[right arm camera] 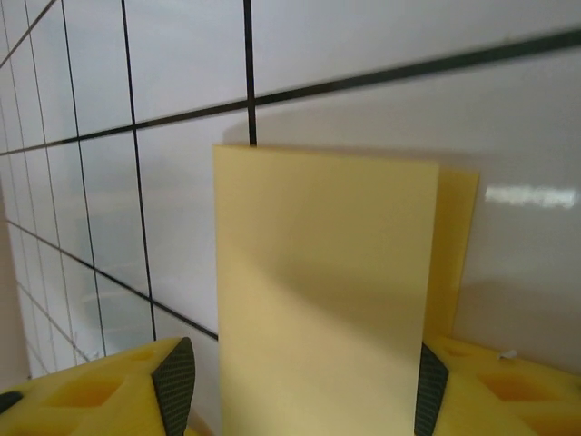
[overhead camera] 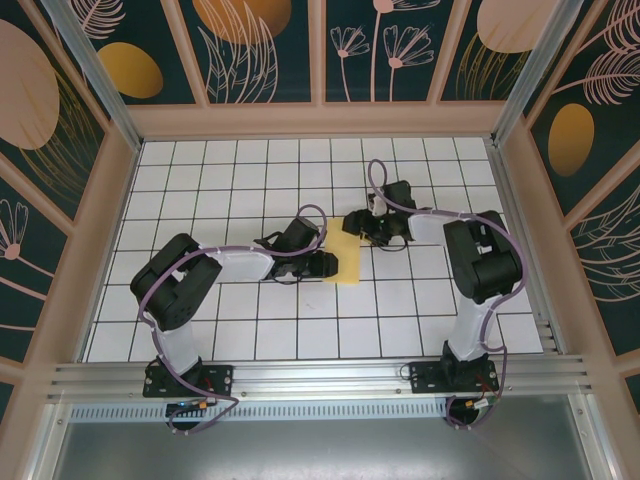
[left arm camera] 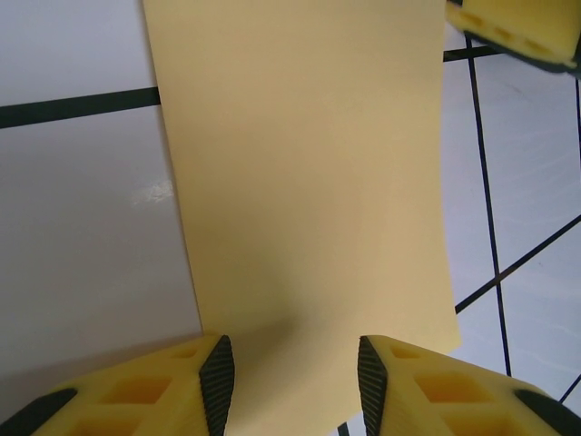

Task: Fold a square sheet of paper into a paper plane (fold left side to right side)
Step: Fold the triangle a second time at the center of the table.

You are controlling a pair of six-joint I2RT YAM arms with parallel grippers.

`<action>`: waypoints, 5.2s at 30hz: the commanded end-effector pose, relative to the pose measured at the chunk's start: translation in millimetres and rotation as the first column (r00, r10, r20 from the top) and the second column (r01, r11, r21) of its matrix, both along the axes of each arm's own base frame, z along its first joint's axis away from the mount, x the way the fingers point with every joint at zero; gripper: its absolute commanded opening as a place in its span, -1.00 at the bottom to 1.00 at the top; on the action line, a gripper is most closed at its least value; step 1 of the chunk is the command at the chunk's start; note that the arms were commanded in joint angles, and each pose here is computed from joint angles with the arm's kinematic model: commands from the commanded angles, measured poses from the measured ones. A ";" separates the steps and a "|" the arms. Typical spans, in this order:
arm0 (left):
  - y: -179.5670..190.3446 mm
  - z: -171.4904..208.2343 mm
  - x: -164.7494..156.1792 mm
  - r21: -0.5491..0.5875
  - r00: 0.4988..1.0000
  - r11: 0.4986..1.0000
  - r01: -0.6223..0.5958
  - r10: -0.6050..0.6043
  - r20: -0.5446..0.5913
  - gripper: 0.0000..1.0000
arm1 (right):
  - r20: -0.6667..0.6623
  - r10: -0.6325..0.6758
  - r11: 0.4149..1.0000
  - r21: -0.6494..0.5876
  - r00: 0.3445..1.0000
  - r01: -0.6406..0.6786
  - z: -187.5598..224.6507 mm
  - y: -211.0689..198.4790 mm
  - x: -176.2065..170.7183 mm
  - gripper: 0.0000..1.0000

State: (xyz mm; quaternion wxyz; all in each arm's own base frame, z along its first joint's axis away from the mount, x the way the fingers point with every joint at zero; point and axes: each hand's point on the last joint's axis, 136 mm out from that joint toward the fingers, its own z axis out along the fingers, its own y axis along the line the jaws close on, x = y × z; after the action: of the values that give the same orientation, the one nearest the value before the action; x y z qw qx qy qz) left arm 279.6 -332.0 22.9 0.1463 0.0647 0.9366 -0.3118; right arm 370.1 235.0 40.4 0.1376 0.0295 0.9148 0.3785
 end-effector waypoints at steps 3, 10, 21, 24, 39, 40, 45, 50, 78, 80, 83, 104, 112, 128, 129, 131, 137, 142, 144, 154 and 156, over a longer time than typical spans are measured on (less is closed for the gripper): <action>0.3 7.6 0.6 0.010 0.999 1.000 0.010 -0.010 0.045 -0.03 | 0.024 0.028 0.998 0.063 0.999 -0.029 16.8 6.5 -9.6 0.11; 13.1 79.5 4.5 -0.036 0.945 0.998 0.052 -0.037 0.324 0.09 | 0.007 0.030 0.996 0.085 1.000 -0.030 33.6 9.2 -6.1 -0.32; -22.8 69.9 -48.4 0.208 0.836 0.953 0.222 -0.296 0.462 0.17 | -0.056 0.032 0.994 0.110 0.998 -0.026 53.7 12.4 -7.4 -0.51; -35.7 61.8 -48.0 0.261 0.827 0.940 0.219 -0.321 0.462 0.23 | -0.061 0.033 0.994 0.110 0.998 -0.026 53.5 12.8 -7.5 -0.52; -56.3 29.1 -30.7 0.450 0.806 0.880 0.149 -0.372 0.460 0.55 | -0.078 0.030 0.994 0.110 0.997 -0.021 47.1 13.4 -7.3 -0.52; -56.9 27.1 -29.9 0.463 0.804 0.874 0.146 -0.377 0.459 0.56 | -0.079 0.030 0.994 0.111 0.996 -0.021 46.7 13.6 -7.1 -0.53; -56.4 22.8 -26.0 0.510 0.794 0.851 0.128 -0.396 0.461 0.55 | -0.086 0.026 0.994 0.107 0.996 -0.017 43.7 12.8 -7.5 -0.52; -50.3 16.8 -21.4 0.574 0.777 0.810 0.119 -0.436 0.454 0.42 | -0.093 0.028 0.995 0.100 0.995 -0.019 40.8 12.2 -8.2 -0.53; -55.2 35.0 -28.2 0.531 0.765 0.832 0.161 -0.445 0.465 -1.00 | -0.080 0.040 0.996 0.085 0.996 -0.033 40.3 11.7 -5.7 -0.45; -55.2 35.4 -29.4 0.527 0.767 0.834 0.164 -0.443 0.463 -1.00 | -0.058 0.039 0.996 0.088 0.998 -0.034 47.5 11.5 -3.5 -0.32; -56.4 36.7 -31.4 0.512 0.773 0.842 0.171 -0.437 0.460 -1.00 | -0.016 0.022 0.996 0.082 1.000 -0.021 60.8 6.8 2.1 0.01; -43.6 57.1 -25.7 0.193 0.881 0.955 0.225 -0.284 0.379 -1.00 | 0.058 -0.163 0.962 0.229 0.985 0.146 71.1 -65.2 -83.3 -0.54; -41.2 49.6 -28.2 0.146 0.893 0.961 0.236 -0.274 0.358 -1.00 | 0.010 -0.111 0.970 0.218 0.994 0.106 39.6 -34.2 -107.3 -0.93; -31.9 51.9 -25.7 0.128 0.899 0.962 0.239 -0.269 0.344 -1.00 | -0.154 -0.061 0.997 0.044 0.986 0.068 -22.5 -12.9 -116.9 -0.95; -31.6 50.1 -26.4 0.125 0.900 0.961 0.248 -0.276 0.338 -1.00 | -0.168 -0.061 0.997 0.027 0.984 0.067 -27.0 -13.9 -118.7 -0.96; -30.6 46.7 -27.5 0.120 0.902 0.957 0.263 -0.288 0.322 -1.00 | -0.194 -0.061 0.998 -0.011 0.979 0.060 -35.6 -16.7 -121.9 -0.96; -20.5 29.0 -25.1 0.136 0.912 0.951 0.279 -0.307 0.274 -1.00 | -0.235 -0.059 0.996 -0.083 0.970 0.041 -51.9 -23.3 -130.3 -0.96; -14.3 25.4 -19.4 0.133 0.912 0.949 0.287 -0.313 0.264 -1.00 | -0.246 -0.050 0.994 -0.104 0.968 0.025 -56.3 -24.0 -133.1 -0.96; -10.3 24.4 -15.6 0.137 0.913 0.949 0.285 -0.312 0.262 -1.00 | -0.248 -0.048 0.994 -0.112 0.968 0.020 -57.5 -24.1 -133.5 -0.95; 1.7 11.8 0.7 0.168 0.917 0.944 0.283 -0.318 0.241 -1.00 | -0.251 -0.034 0.993 -0.116 0.967 0.005 -58.3 -23.1 -135.1 -0.96; 4.5 9.7 4.9 0.176 0.919 0.945 0.276 -0.313 0.241 -1.00 | -0.250 -0.032 0.993 -0.116 0.968 0.003 -58.1 -23.0 -135.4 -0.96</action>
State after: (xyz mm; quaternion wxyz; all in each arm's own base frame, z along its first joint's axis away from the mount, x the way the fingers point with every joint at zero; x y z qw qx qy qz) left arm 279.9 -330.0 35.9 0.2216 0.2452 0.9074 -0.2597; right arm 255.8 229.0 14.4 0.0641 0.0639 0.9204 0.3805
